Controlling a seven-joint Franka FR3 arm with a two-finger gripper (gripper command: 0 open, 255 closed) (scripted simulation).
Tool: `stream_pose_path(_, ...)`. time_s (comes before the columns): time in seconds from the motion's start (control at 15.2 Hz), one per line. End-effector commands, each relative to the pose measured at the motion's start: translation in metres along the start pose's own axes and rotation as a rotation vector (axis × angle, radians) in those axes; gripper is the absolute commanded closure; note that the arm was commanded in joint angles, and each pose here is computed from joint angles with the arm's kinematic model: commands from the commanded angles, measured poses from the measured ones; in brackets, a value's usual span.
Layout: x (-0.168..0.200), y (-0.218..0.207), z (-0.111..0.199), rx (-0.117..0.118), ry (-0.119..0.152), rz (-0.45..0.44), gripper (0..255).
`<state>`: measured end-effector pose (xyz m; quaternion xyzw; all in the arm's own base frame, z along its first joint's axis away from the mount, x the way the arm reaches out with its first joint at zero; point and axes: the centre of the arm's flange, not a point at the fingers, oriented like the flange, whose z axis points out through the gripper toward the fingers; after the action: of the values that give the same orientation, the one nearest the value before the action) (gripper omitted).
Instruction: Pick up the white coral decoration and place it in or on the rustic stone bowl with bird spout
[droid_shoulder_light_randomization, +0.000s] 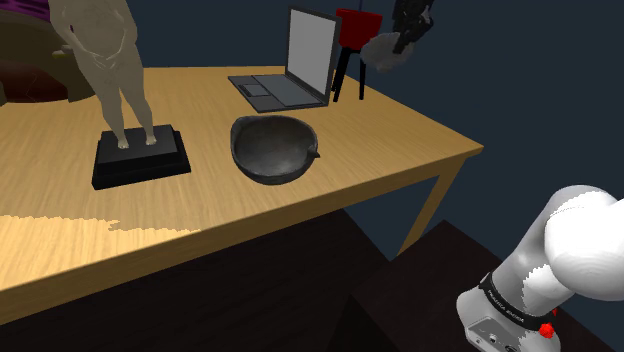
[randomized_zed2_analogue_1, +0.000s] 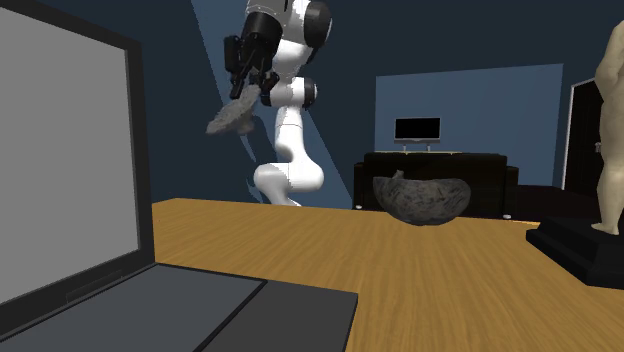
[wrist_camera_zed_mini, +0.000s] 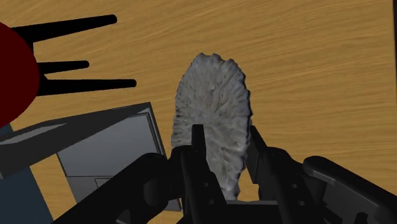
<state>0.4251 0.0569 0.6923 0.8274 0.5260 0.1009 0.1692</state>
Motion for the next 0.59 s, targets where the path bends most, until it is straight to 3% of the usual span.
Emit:
stream_pose_path(0.0, 0.024, -0.014, -0.007, 0.0, 0.0, 0.001, 255)
stream_pose_path(0.53, 0.112, -0.064, -0.034, 0.0, 0.0, 0.001, 255)
